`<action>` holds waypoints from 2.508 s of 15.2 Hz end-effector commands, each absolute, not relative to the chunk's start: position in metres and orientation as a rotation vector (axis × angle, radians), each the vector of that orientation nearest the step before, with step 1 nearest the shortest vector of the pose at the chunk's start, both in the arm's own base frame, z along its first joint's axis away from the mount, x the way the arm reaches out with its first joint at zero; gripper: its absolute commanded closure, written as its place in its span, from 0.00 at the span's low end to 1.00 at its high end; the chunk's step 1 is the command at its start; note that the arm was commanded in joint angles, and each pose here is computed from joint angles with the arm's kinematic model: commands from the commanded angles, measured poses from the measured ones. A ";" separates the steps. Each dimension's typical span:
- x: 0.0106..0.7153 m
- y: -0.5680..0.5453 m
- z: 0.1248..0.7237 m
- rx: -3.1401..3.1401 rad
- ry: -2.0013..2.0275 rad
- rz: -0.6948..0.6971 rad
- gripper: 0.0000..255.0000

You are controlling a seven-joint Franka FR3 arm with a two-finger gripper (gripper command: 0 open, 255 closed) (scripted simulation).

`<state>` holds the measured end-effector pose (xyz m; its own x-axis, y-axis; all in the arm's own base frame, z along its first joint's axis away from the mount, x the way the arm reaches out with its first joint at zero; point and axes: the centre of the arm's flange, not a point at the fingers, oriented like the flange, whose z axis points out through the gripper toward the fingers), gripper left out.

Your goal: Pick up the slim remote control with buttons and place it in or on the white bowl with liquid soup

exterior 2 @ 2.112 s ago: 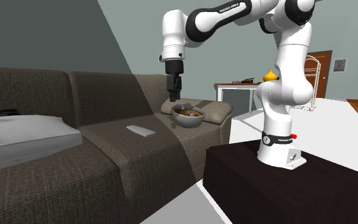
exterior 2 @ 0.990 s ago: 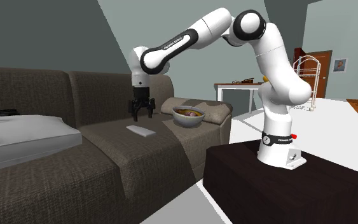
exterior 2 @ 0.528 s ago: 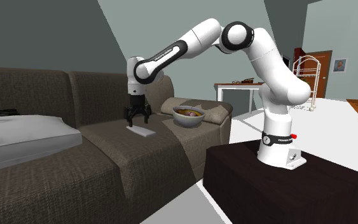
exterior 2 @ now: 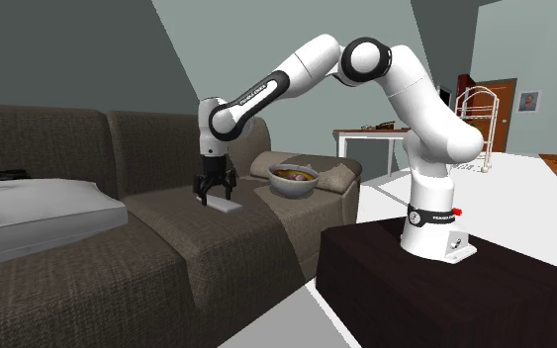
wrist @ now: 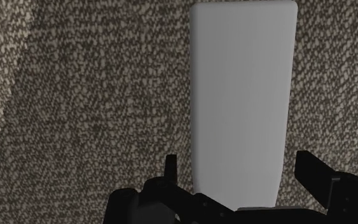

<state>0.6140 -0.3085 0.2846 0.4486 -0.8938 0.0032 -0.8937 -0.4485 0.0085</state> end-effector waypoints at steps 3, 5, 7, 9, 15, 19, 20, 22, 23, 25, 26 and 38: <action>0.614 -0.308 0.284 2.666 -1.645 -0.002 0.00; 0.614 -0.308 0.284 2.666 -1.645 -0.002 1.00; 0.614 -0.308 0.284 2.666 -1.645 -0.002 1.00; 0.614 -0.308 0.284 2.666 -1.645 -0.002 1.00; 0.614 -0.308 0.290 2.666 -1.645 -0.002 1.00; 0.614 -0.308 0.311 2.666 -1.645 -0.002 1.00; 0.614 -0.308 0.316 2.666 -1.645 -0.002 1.00; 0.614 -0.308 0.327 2.666 -1.645 -0.002 1.00; 0.614 -0.308 0.332 2.666 -1.645 -0.002 1.00; 0.614 -0.308 0.342 2.666 -1.645 -0.002 1.00; 0.614 -0.308 0.348 2.666 -1.645 -0.002 1.00; 0.614 -0.308 0.411 2.666 -1.645 -0.002 1.00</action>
<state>0.6150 -0.3085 0.4060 0.4486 -0.8937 0.0034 -0.8937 -0.4486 0.0083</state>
